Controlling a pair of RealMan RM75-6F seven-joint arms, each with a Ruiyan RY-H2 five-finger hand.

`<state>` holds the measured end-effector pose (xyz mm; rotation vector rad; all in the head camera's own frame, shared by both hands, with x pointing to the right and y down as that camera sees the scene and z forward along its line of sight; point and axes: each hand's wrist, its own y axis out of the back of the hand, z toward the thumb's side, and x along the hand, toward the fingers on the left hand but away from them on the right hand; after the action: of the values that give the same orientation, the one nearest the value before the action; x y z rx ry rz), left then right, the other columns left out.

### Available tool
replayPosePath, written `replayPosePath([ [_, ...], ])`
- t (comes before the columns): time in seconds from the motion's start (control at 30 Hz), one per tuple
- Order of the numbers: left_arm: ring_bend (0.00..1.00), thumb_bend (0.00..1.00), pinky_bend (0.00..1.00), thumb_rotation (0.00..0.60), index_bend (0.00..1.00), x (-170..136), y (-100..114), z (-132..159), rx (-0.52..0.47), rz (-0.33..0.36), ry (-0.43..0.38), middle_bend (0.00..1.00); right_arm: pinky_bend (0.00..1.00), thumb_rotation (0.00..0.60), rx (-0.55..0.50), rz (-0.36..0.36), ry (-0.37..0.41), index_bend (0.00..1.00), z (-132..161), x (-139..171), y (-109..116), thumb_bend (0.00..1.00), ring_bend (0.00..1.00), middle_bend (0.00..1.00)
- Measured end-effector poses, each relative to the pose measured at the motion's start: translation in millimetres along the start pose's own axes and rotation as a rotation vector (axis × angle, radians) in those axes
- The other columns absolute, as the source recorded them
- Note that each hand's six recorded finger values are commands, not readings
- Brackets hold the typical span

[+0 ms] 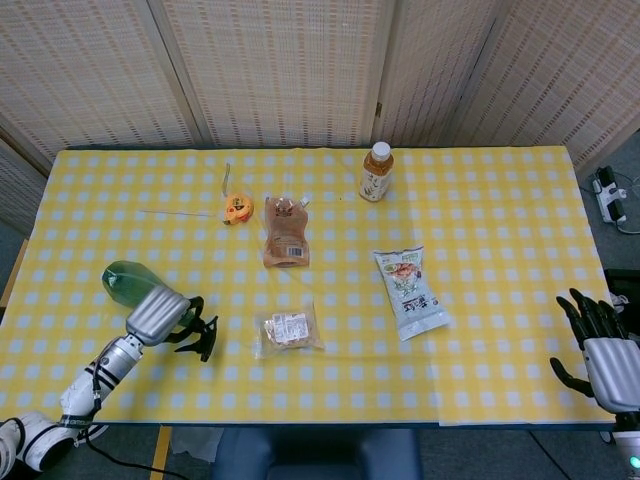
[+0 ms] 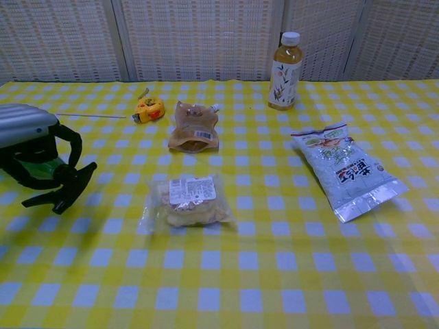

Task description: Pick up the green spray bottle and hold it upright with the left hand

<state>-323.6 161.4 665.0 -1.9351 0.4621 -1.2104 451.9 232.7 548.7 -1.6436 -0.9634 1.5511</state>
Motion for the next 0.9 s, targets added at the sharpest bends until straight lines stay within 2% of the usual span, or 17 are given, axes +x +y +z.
replayPosePath([
  [0.27,1.00,0.38,1.00,0.600,0.71,-31.3,42.1,-10.7,-0.284,0.070,-0.008,1.00,0.00,0.600,0.002,0.012,0.015,0.00,4.3,1.5,-3.5,0.34,0.00,0.00],
  [0.4,1.00,0.38,1.00,0.600,0.71,-44.0,59.1,-14.9,-0.472,0.079,-0.010,1.00,0.00,0.600,-0.009,-0.006,0.014,0.00,4.2,3.1,0.9,0.35,0.00,0.00],
  [0.53,1.00,0.39,1.00,0.600,0.71,-52.3,71.7,-18.4,-0.665,0.082,-0.011,1.00,0.00,0.600,-0.022,-0.040,0.004,0.00,1.2,5.0,7.8,0.34,0.00,0.00],
  [0.7,1.00,0.40,1.00,0.600,0.71,-59.7,88.5,-27.7,-0.916,0.104,-0.004,1.00,0.00,0.600,-0.018,-0.029,0.003,0.00,1.2,2.8,4.4,0.35,0.00,0.00],
  [0.9,1.00,0.40,1.00,0.600,0.71,-62.2,101.0,-45.0,-1.119,0.161,0.023,1.00,0.00,0.600,-0.031,-0.031,-0.004,0.00,-1.2,-0.3,5.4,0.35,0.00,0.00],
])
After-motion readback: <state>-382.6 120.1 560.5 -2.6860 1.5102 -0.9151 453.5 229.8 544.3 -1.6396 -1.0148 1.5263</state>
